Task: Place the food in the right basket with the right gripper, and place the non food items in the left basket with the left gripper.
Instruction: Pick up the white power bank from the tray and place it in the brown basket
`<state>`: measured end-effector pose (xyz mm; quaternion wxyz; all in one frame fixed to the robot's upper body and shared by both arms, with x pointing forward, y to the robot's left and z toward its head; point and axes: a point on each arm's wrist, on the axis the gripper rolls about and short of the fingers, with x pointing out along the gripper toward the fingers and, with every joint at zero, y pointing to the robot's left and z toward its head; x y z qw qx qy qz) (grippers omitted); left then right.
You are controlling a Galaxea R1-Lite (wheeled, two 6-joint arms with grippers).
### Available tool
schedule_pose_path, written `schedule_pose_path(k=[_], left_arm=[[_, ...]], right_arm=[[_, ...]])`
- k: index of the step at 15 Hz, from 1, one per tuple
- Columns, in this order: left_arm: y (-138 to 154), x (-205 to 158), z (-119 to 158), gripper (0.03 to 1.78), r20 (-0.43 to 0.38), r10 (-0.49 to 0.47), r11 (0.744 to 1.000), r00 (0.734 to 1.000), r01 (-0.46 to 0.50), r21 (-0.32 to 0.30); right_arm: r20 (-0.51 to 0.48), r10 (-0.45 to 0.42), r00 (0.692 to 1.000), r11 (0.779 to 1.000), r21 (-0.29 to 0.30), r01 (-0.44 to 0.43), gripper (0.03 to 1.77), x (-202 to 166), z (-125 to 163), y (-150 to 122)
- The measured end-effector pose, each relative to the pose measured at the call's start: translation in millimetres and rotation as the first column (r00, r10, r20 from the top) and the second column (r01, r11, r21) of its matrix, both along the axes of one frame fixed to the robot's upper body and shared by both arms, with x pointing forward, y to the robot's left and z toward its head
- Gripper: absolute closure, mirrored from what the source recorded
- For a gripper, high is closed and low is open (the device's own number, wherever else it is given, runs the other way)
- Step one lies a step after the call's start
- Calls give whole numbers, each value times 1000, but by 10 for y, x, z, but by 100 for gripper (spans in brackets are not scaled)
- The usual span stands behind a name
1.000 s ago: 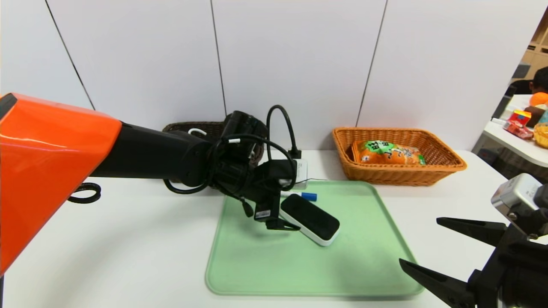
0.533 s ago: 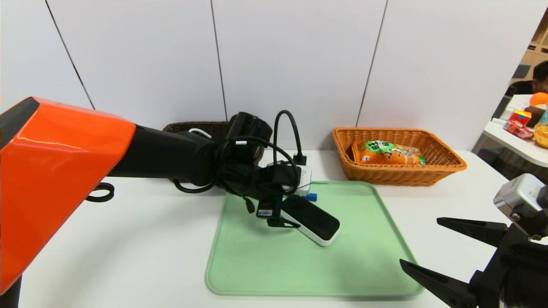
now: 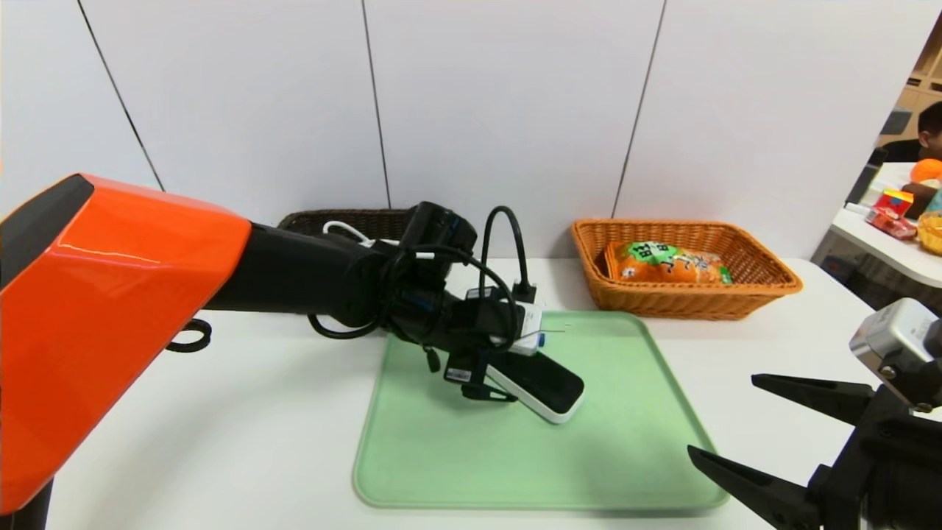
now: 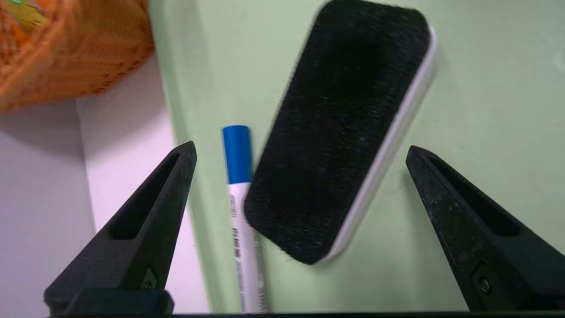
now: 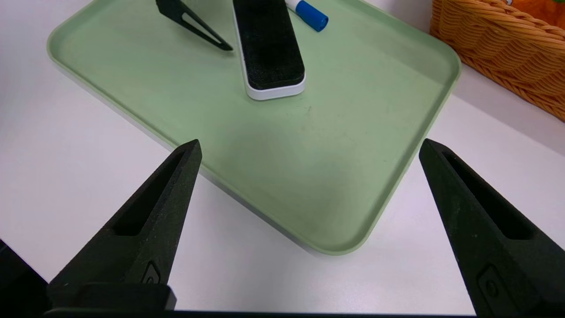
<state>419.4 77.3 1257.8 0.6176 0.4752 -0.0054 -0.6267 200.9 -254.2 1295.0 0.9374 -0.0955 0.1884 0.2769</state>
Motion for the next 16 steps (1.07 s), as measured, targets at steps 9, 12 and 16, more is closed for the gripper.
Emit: schedule_pose_path(k=[9,12,16], left_arm=[[129,-107,-95,12,-99,-23,993,995,35,117],[80,-35,19,12,-92,-29,992,995,40,117],[-17,78,223,12,-62,-39,994,997,45,102]], right_arm=[[1,-1,1000,1000,1,1,10,-12,-6,-12],[4,-1,1000,1000,3,1,10,-14,-8,-14],[2,1,1000,1000,-1,-1,10,-28,-30,-24]])
